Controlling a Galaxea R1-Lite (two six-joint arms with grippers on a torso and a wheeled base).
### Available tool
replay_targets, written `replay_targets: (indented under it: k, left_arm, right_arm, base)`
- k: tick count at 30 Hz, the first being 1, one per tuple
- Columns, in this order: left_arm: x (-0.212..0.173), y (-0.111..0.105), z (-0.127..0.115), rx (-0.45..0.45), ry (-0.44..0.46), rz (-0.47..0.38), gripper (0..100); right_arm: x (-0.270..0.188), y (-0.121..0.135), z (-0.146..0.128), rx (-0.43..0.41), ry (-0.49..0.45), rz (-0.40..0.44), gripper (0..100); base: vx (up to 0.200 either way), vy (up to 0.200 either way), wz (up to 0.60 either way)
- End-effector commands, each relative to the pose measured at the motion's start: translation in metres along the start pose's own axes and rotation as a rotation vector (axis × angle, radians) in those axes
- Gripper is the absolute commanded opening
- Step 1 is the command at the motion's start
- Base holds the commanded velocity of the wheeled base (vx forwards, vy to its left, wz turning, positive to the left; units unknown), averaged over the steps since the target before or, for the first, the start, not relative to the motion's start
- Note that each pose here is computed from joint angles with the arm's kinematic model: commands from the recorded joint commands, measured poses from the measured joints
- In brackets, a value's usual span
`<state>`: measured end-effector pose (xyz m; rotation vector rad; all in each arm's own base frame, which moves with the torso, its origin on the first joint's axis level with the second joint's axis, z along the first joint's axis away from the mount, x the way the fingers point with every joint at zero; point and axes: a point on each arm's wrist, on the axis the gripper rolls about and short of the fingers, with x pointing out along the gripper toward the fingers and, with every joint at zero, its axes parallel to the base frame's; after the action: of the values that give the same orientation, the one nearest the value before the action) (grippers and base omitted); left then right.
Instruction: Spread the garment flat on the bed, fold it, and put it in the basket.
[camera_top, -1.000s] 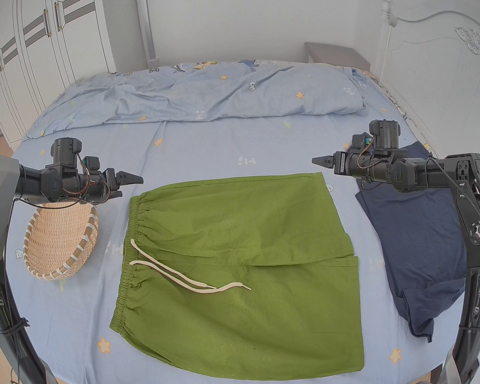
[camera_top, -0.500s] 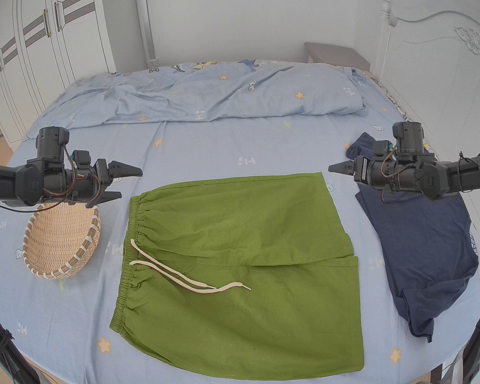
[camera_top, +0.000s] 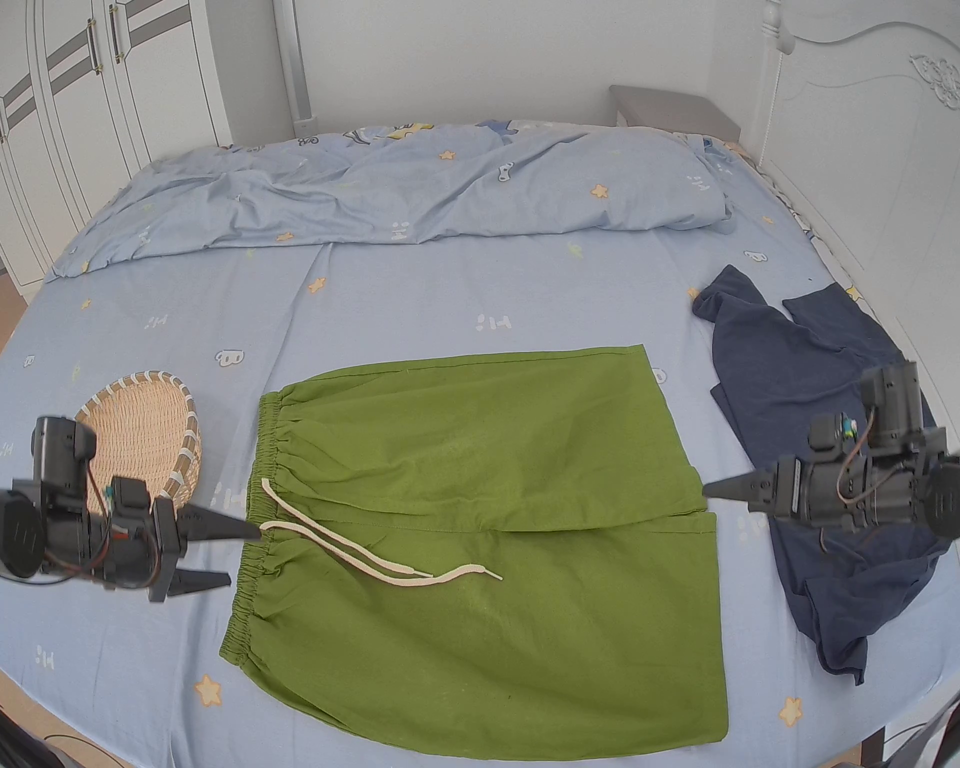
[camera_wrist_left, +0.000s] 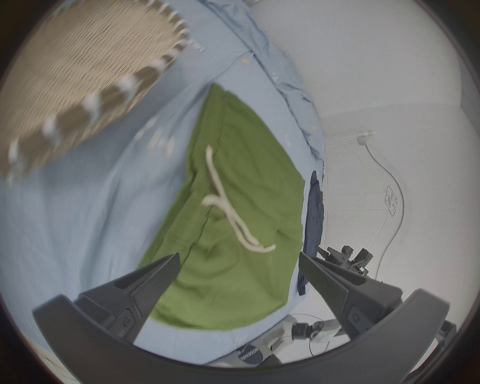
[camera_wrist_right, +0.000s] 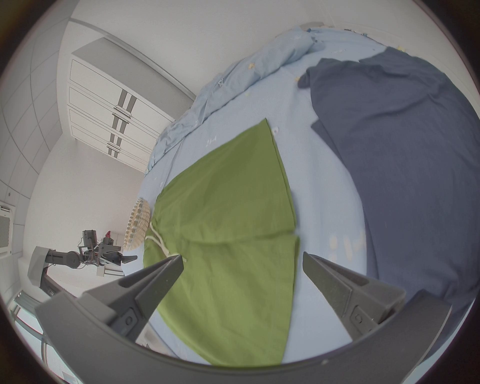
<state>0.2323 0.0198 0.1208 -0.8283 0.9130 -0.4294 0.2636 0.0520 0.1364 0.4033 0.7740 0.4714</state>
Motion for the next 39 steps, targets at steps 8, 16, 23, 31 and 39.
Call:
replay_targets:
  k: [8,16,23,31,39]
  left_arm:
    - [-0.007,0.058,-0.070,0.056,0.038,0.010,100]
    - [-0.009,0.069,-0.067,0.049,0.022,0.033,100]
    - [0.002,0.080,-0.065,0.021,0.067,0.042,100]
    - [0.000,0.083,-0.067,0.068,0.068,0.053,100]
    - [-0.004,0.086,-0.062,0.062,0.035,0.058,100]
  right_arm:
    - [-0.042,0.004,-0.064,0.001,-0.001,0.068,100]
    - [-0.042,0.003,-0.064,0.005,0.000,0.066,100]
    - [-0.043,0.002,-0.064,0.005,-0.004,0.066,100]
    - [-0.042,0.002,-0.065,0.007,0.004,0.066,100]
    - [-0.041,0.002,-0.067,0.008,0.013,0.067,100]
  base:
    - [0.000,0.000,0.00]
    - [0.000,0.000,0.00]
    - [0.000,0.000,0.00]
    - [0.000,0.000,0.00]
    - [0.000,0.000,0.00]
